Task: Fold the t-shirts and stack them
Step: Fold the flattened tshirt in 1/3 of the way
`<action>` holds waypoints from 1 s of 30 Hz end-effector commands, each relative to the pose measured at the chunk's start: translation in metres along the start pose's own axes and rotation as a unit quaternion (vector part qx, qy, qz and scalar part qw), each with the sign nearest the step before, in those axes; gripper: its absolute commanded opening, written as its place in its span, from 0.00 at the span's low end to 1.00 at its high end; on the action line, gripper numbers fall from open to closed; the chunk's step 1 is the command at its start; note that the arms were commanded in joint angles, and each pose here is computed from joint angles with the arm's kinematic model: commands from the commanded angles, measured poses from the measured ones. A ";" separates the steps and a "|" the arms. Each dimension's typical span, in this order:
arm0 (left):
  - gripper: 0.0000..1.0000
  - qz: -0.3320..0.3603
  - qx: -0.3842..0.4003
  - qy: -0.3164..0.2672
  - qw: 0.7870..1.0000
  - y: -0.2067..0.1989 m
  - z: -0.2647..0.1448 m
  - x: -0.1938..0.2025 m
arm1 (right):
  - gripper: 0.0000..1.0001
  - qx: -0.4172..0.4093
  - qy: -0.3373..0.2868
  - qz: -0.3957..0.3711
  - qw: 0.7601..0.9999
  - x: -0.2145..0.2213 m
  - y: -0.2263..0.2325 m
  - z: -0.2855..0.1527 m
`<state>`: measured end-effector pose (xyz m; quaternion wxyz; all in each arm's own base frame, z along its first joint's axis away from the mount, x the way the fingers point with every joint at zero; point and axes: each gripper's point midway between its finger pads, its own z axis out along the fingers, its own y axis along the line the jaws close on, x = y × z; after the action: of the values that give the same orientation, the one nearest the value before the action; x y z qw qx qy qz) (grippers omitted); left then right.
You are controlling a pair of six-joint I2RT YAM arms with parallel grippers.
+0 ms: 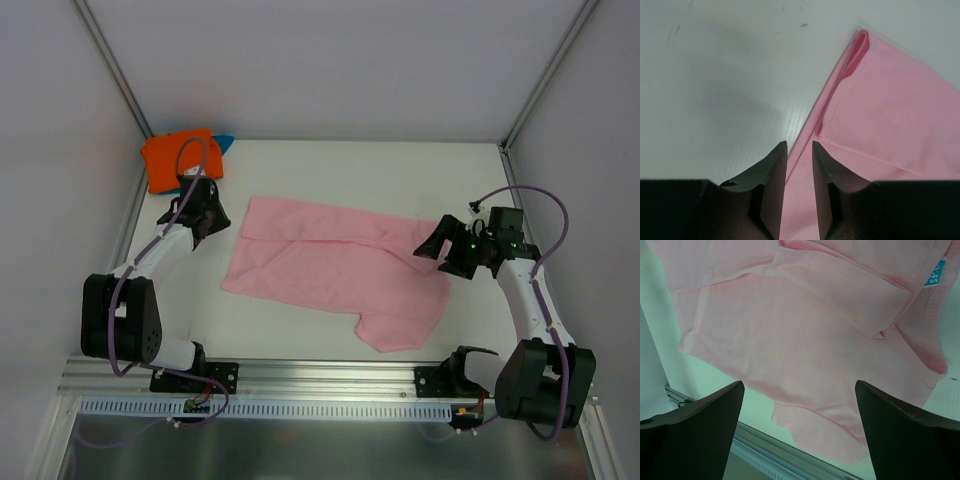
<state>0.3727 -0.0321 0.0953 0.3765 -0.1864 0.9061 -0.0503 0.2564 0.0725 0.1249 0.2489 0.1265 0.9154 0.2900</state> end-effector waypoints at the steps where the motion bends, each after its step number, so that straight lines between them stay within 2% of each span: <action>1: 0.28 -0.028 -0.013 -0.059 0.998 0.003 -0.014 -0.027 | 0.99 -0.002 -0.026 -0.026 0.999 -0.014 0.009 -0.010; 4: 0.27 -0.028 0.041 -0.053 0.997 -0.017 -0.021 -0.028 | 0.99 0.009 -0.046 -0.029 0.999 -0.025 0.006 -0.008; 5: 0.27 -0.030 0.085 -0.049 0.995 -0.033 -0.025 -0.027 | 1.00 0.014 -0.055 -0.029 0.998 -0.031 0.005 -0.007; 7: 0.27 -0.031 0.149 -0.048 0.987 -0.055 -0.038 -0.028 | 1.00 0.030 -0.060 -0.020 0.998 -0.042 -0.002 0.001; 8: 0.27 -0.029 0.208 -0.041 0.977 -0.076 -0.047 -0.025 | 0.99 0.027 -0.065 -0.016 0.997 -0.052 0.001 0.002; 10: 0.27 -0.024 0.249 -0.036 0.968 -0.092 -0.061 -0.021 | 1.00 0.017 -0.038 0.000 0.999 -0.059 -0.001 0.021; 12: 0.27 -0.004 0.290 -0.017 0.957 -0.110 -0.076 -0.007 | 0.99 0.001 -0.039 0.011 0.999 -0.075 0.005 0.030; 15: 0.27 0.018 0.326 0.011 0.945 -0.124 -0.095 0.020 | 0.99 -0.011 -0.015 0.036 0.999 -0.087 0.002 0.052; 21: 0.27 0.038 0.367 0.047 0.928 -0.128 -0.125 0.071 | 0.84 -0.036 0.032 0.050 0.998 -0.090 0.009 0.091; 26: 0.28 0.040 0.375 0.064 0.924 -0.118 -0.137 0.097 | 0.83 -0.060 0.065 0.019 0.996 -0.084 0.042 0.115; 30: 0.28 0.039 0.385 0.061 0.920 -0.117 -0.146 0.098 | 0.83 -0.063 0.088 0.011 0.994 -0.079 0.054 0.135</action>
<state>0.2516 -0.1778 0.1522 0.3683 0.0032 0.8539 -0.3678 0.3864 0.1313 0.0799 0.1668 0.1112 0.9187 0.3403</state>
